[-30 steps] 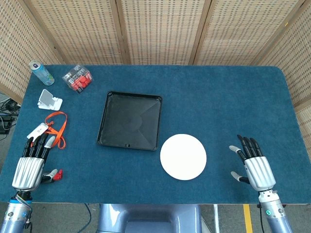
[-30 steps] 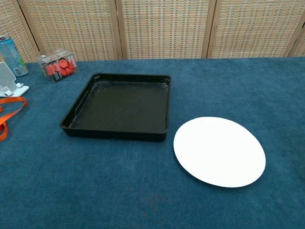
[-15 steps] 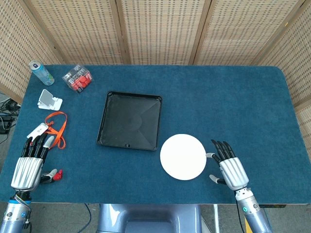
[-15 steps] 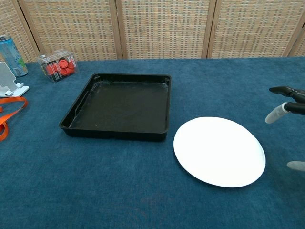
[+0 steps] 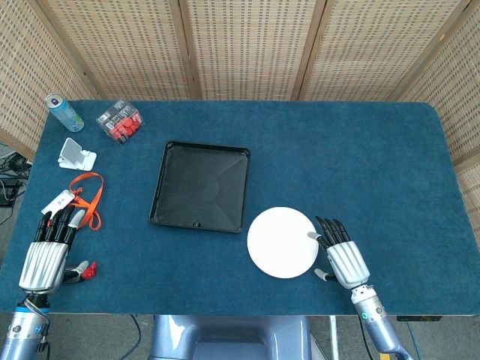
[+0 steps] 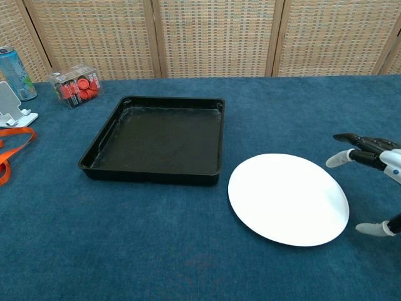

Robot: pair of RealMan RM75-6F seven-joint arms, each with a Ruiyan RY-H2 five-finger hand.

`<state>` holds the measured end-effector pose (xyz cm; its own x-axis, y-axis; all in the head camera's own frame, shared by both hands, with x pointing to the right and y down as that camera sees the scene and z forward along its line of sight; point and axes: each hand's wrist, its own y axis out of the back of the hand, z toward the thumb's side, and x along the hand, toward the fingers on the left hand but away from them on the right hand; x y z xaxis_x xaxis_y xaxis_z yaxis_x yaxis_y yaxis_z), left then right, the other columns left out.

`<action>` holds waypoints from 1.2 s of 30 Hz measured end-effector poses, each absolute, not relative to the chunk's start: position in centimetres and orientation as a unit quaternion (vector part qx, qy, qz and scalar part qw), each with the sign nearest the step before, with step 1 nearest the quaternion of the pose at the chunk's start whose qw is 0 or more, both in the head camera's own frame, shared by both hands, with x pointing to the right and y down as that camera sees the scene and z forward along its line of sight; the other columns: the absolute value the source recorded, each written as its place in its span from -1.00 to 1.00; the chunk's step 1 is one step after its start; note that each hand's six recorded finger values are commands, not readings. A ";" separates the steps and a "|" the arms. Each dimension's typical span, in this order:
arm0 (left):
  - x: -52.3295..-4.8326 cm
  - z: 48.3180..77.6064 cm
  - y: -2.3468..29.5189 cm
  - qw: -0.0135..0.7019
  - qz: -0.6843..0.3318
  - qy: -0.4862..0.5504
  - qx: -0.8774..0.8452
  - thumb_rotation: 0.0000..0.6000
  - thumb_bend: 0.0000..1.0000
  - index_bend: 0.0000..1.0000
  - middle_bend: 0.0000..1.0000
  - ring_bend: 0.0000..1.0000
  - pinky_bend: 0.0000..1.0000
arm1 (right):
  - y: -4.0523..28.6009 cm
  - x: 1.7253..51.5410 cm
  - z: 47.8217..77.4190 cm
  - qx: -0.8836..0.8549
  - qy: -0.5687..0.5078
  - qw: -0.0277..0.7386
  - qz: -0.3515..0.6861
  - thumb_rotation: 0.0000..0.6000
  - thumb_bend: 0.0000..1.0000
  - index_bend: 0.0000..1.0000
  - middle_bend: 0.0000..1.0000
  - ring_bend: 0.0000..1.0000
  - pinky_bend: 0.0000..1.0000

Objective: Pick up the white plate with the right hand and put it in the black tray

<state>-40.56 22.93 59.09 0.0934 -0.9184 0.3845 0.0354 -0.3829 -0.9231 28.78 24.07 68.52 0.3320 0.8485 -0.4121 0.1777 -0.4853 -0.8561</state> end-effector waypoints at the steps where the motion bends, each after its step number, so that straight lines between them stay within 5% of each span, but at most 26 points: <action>1: -40.6 59.1 22.9 0.420 -0.567 0.363 -0.608 1.00 -1.00 -1.00 -1.00 -1.00 -1.00 | 24.1 28.7 68.6 -0.730 -0.352 0.365 0.458 1.00 -0.60 -0.50 -1.00 -1.00 -1.00; 36: -40.6 59.1 23.0 0.418 -0.569 0.362 -0.608 1.00 -1.00 -1.00 -1.00 -1.00 -1.00 | 24.6 26.5 70.2 -0.744 -0.349 0.350 0.450 1.00 -0.58 -0.48 -1.00 -1.00 -1.00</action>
<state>-40.60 22.96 59.13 0.0907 -0.9168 0.3889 0.0351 -0.3874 -0.9213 26.49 24.55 70.22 0.3521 0.8337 -0.4254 0.2047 -0.5120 -0.8342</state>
